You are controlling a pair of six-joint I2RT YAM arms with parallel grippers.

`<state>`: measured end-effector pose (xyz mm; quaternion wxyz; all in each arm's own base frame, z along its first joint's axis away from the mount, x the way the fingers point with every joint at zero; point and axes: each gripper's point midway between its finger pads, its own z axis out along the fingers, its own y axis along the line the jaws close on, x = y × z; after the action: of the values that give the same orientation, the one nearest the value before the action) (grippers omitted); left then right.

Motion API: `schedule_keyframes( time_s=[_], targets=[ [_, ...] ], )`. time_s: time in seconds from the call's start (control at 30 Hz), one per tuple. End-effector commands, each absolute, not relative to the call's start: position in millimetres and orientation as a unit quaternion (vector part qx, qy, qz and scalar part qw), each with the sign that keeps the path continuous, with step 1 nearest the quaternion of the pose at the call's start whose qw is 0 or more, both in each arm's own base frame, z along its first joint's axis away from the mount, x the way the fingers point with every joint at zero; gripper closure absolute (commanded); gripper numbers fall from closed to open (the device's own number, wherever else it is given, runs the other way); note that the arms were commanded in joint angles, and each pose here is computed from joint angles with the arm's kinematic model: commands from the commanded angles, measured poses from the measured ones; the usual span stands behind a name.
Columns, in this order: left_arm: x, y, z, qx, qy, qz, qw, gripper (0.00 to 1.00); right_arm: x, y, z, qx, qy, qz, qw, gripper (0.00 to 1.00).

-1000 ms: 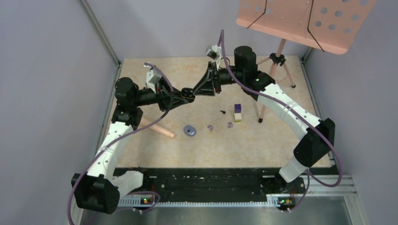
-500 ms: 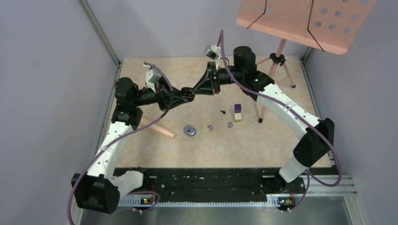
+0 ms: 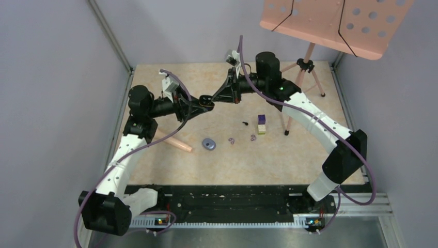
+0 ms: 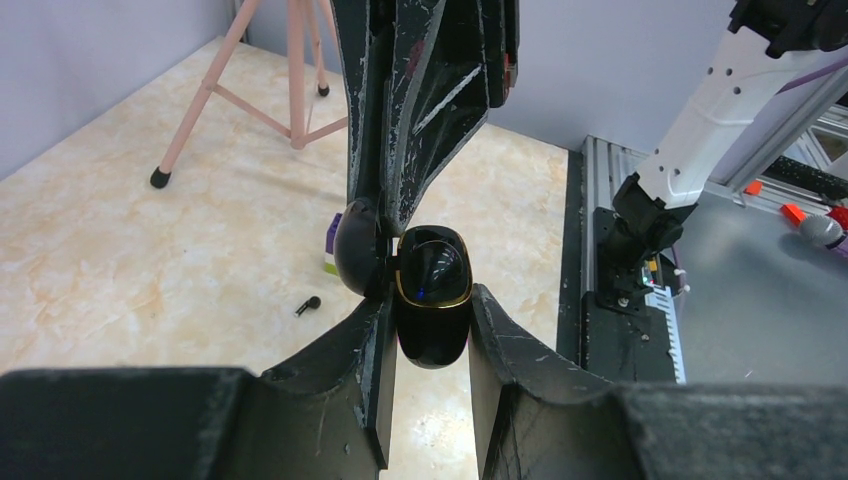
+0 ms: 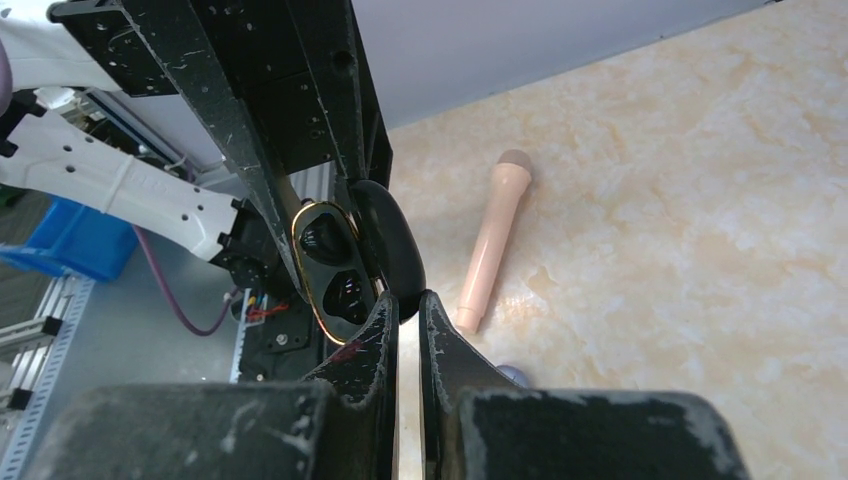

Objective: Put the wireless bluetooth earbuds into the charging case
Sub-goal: Adjust the charging case at the center of the board.

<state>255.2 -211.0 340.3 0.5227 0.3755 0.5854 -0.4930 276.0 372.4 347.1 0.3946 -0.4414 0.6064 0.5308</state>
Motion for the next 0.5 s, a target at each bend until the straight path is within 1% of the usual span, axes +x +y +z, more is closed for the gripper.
schedule_keyframes(
  time_s=[0.0, 0.07, 0.23, 0.3, 0.47],
  targets=[
    [264, -208, 329, 0.367, 0.601, -0.474, 0.529, 0.73, 268, 377, 362, -0.460, 0.581, 0.525, 0.419, 1.00],
    [265, -207, 324, 0.364, 0.609, -0.469, 0.526, 0.67, 271, 375, 363, -0.458, 0.584, 0.514, 0.430, 1.00],
    [268, -204, 316, 0.356, 0.624, -0.456, 0.525, 0.58, 279, 371, 364, -0.457, 0.587, 0.490, 0.455, 1.00],
    [270, -204, 313, 0.352, 0.629, -0.454, 0.523, 0.49, 280, 371, 363, -0.457, 0.588, 0.486, 0.458, 1.00],
    [269, -202, 310, 0.351, 0.635, -0.450, 0.521, 0.42, 283, 368, 357, -0.457, 0.597, 0.472, 0.461, 1.00]
  ],
)
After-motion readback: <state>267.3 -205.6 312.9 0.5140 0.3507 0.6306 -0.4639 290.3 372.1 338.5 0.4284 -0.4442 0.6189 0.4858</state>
